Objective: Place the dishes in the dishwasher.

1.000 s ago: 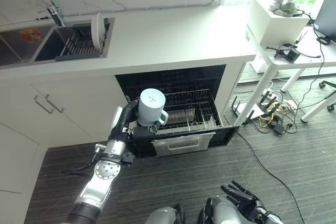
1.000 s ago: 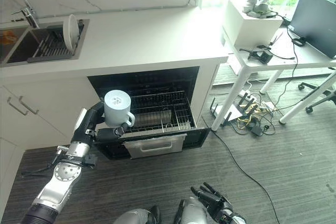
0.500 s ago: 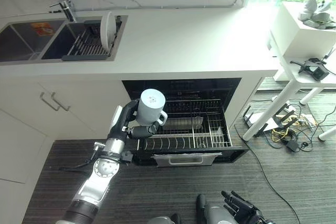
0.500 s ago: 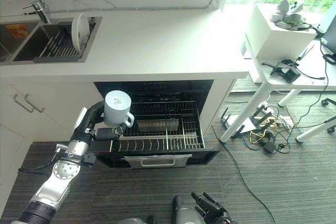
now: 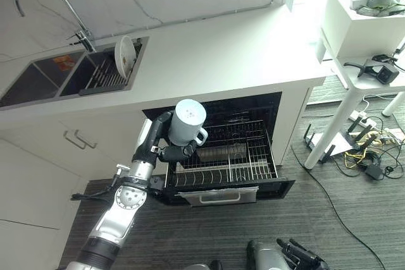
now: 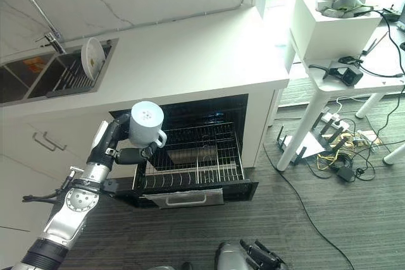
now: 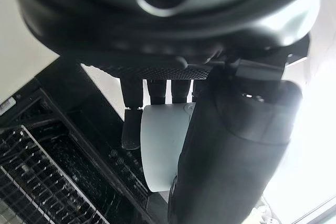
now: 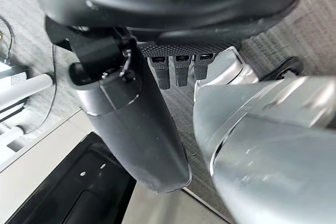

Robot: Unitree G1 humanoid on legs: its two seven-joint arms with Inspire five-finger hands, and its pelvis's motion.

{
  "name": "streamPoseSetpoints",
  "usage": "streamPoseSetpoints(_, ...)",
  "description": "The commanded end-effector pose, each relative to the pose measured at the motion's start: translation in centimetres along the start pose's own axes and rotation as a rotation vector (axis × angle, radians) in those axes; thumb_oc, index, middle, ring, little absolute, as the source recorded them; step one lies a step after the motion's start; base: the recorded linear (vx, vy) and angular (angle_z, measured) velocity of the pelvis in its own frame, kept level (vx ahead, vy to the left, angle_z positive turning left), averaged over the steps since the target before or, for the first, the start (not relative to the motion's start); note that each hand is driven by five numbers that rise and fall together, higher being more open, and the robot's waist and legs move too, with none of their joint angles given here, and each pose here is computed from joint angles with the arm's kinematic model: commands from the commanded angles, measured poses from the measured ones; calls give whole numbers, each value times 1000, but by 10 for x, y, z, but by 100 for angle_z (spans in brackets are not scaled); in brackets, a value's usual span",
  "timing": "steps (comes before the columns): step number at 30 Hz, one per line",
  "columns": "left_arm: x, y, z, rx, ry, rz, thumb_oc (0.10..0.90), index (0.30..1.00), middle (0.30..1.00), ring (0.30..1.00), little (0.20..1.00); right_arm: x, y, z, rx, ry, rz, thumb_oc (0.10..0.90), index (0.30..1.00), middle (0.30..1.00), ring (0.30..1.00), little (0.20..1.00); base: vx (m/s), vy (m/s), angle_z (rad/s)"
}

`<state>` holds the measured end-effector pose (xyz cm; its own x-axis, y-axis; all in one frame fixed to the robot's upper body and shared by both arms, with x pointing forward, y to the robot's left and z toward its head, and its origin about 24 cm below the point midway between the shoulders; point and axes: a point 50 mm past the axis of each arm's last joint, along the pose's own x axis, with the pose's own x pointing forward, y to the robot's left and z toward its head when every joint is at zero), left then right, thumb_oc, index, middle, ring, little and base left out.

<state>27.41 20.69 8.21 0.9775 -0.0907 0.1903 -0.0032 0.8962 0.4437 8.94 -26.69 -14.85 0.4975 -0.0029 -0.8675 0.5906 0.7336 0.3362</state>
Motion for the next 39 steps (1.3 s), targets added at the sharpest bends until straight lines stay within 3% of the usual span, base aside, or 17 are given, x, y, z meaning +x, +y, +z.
streamPoseSetpoints(1, 20, 40, 60, 26, -337, 173, 400, 300, 300, 300, 300, -4, -6, 11, 17, -67, 23, 800, 900, 900, 900, 900, 22, 216, 38)
streamPoseSetpoints(8, 22, 44, 58, 52, -339, 198, 400, 300, 300, 300, 300, -10, -18, 13, 60, -84, -18, 800, 900, 900, 900, 900, 36, 179, -8)
streamPoseSetpoints(18, 17, 40, 59, 65, -349, 130, 400, 300, 300, 300, 300, -4, 1, 8, 133, -185, 84, 800, 900, 900, 900, 900, 6, -6, -6)
streamPoseSetpoints(30, 25, 26, 61, -34, -341, 42, 400, 300, 300, 300, 300, -18, 4, 39, 178, -482, 177, 800, 900, 900, 900, 900, 32, -27, -35)
streamPoseSetpoints(39, 17, 8, 27, -324, -193, 37, 400, 300, 300, 300, 300, -58, 38, 102, 64, -894, 344, 800, 900, 900, 900, 900, 47, 13, -61)
